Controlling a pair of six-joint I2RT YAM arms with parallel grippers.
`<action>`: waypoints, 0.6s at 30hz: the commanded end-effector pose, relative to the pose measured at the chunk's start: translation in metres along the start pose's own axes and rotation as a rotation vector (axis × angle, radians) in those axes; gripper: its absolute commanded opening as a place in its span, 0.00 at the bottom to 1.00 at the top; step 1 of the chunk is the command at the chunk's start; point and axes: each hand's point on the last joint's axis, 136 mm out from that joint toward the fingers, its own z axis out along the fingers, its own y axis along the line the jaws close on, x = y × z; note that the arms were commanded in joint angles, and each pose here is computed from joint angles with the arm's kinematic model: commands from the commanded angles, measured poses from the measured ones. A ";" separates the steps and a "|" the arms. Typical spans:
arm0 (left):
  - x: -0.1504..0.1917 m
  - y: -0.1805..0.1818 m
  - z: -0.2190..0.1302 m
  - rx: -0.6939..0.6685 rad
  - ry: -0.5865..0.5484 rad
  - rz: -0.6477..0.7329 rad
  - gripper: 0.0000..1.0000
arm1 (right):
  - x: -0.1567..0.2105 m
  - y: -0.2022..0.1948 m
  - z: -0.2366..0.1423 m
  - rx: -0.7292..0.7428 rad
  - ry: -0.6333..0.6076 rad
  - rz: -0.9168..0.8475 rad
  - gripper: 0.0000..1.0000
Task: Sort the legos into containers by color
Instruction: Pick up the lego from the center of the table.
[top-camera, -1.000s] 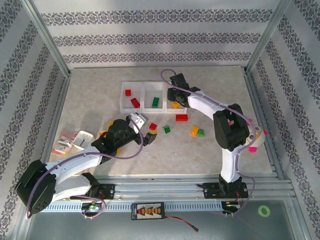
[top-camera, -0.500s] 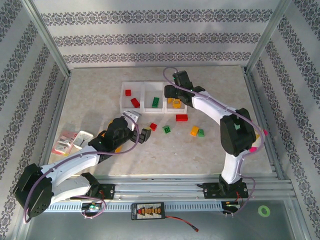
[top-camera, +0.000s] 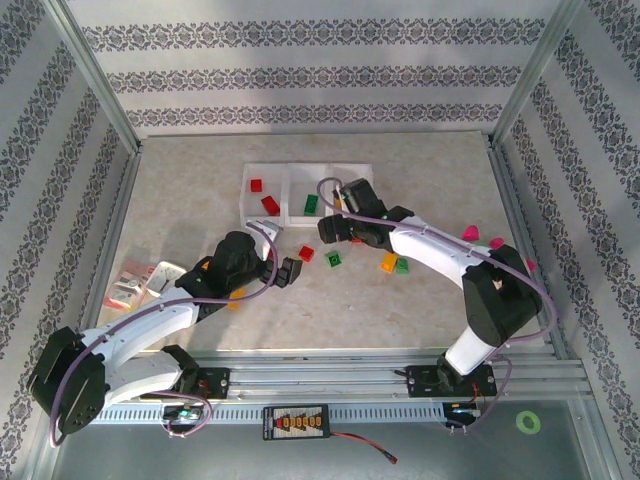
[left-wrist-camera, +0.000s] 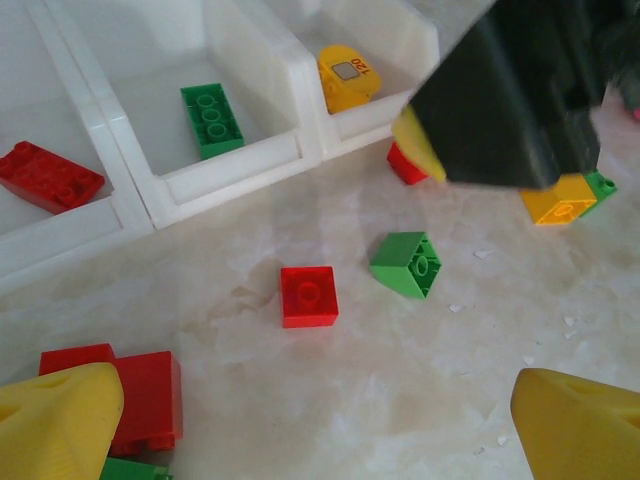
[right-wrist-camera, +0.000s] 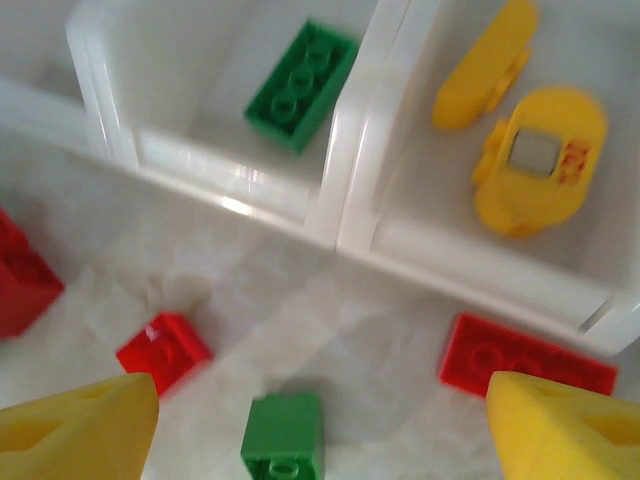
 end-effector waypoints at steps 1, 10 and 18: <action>0.011 -0.001 -0.005 0.027 0.022 0.040 0.99 | 0.032 0.008 0.014 -0.007 0.105 -0.003 0.85; 0.012 -0.007 -0.003 0.064 0.016 0.081 0.99 | 0.059 0.013 0.046 0.007 0.224 0.013 0.75; 0.014 -0.006 -0.005 0.057 0.013 0.082 0.99 | 0.062 0.015 0.057 0.017 0.257 0.008 0.54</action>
